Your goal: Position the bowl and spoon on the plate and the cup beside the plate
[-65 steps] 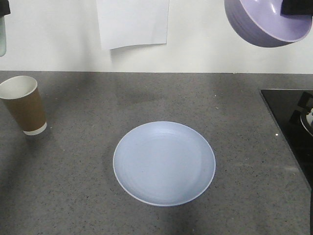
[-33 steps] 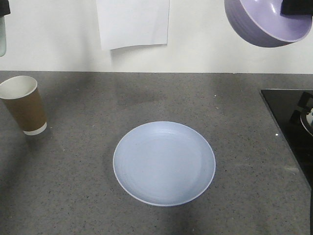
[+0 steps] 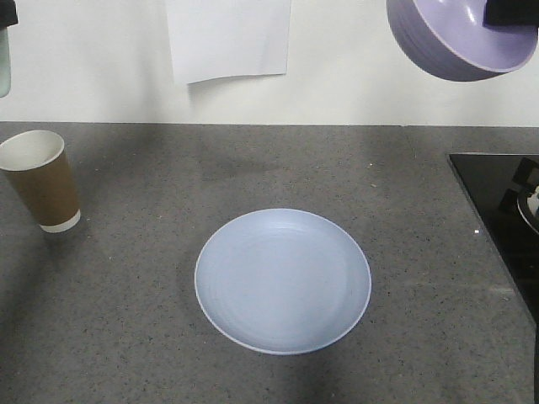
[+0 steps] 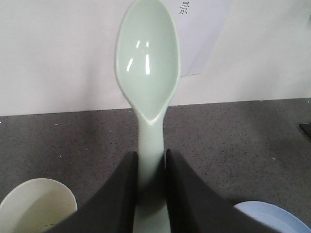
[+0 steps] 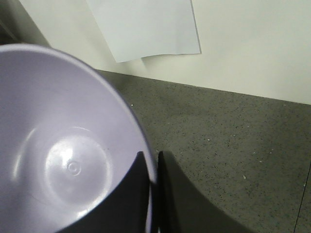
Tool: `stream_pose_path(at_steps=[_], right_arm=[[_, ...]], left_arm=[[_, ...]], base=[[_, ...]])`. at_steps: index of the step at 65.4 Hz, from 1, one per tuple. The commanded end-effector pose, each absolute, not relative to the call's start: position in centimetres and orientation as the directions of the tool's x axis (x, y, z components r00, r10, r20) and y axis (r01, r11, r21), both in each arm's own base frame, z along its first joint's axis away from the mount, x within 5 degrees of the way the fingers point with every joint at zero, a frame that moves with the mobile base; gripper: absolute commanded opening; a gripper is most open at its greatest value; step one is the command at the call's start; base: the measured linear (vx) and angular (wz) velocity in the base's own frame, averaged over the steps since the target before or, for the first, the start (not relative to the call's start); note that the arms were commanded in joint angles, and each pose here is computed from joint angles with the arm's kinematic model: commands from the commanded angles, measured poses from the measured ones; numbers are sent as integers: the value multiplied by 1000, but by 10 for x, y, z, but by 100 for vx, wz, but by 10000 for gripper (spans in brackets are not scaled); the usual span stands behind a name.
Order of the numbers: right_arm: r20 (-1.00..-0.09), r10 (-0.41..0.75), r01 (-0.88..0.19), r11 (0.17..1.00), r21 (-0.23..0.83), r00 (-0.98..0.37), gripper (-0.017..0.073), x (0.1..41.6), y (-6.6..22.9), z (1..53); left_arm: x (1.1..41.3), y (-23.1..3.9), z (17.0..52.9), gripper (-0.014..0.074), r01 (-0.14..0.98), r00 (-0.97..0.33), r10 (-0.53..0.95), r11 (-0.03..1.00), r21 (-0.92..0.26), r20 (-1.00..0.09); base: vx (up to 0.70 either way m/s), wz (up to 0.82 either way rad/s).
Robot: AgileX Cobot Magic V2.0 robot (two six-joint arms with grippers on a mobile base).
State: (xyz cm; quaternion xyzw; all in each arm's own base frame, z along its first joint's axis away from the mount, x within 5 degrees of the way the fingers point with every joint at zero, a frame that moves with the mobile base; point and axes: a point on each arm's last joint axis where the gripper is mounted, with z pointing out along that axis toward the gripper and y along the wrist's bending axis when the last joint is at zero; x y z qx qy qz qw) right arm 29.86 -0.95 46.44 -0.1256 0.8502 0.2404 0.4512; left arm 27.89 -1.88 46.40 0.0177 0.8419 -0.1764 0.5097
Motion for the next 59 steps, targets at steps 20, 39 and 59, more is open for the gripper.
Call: stream_pose_path(at_steps=[20,39,59], right_arm=[[-870,50,-450,840,303,-491,-5,286,-4,486],[-858,-6,-627,685,371,-513,-5,307,26,470],[-666,-451,-772,553,313,-594,-5,344,133,377]], left_arm=[[270,-20,485,-6,227,-382,-185,931,-286,-905],[270,-20,485,-6,227,-382,-185,931,-286,-905],[270,-20,485,-7,226,-382,-186,931,-287,-905]], base=[[0,0],[0,0],[0,0]])
